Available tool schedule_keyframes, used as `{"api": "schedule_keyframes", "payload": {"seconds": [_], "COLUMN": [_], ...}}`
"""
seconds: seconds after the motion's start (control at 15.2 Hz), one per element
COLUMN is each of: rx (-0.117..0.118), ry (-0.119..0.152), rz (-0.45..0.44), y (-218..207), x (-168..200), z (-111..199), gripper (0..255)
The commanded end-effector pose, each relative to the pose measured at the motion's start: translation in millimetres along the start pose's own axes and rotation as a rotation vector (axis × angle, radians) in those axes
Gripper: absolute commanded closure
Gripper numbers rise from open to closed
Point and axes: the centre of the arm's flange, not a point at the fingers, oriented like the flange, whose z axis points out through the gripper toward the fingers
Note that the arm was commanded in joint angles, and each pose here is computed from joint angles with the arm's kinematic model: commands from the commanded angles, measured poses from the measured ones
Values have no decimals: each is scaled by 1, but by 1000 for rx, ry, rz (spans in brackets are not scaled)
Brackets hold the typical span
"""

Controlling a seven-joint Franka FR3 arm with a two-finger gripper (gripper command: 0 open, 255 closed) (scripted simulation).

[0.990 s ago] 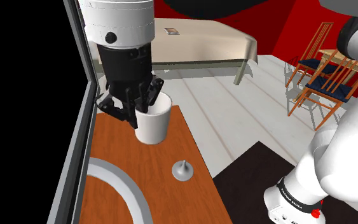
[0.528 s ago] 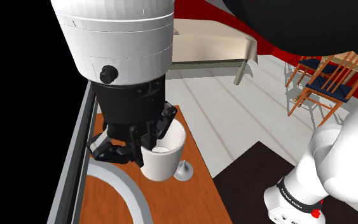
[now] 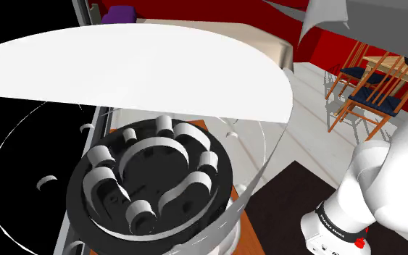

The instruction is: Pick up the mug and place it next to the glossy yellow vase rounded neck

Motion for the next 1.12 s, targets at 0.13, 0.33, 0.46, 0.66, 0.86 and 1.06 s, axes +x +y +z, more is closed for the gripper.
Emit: {"api": "schedule_keyframes", "payload": {"seconds": [0.13, 0.33, 0.46, 0.66, 0.86, 1.06], "rx": [-1, -1, -1, -1, -1, -1], "ry": [0, 0, 0, 0, 0, 0], "rz": [2, 2, 2, 2, 2, 2], "y": [-22, -40, -52, -70, -88, -106], "x": [-51, -86, -110, -145, -180, -214], "z": [-3, -5, -6, -8, -10, -12], "gripper": [255, 255, 255, 255, 255, 255]}}
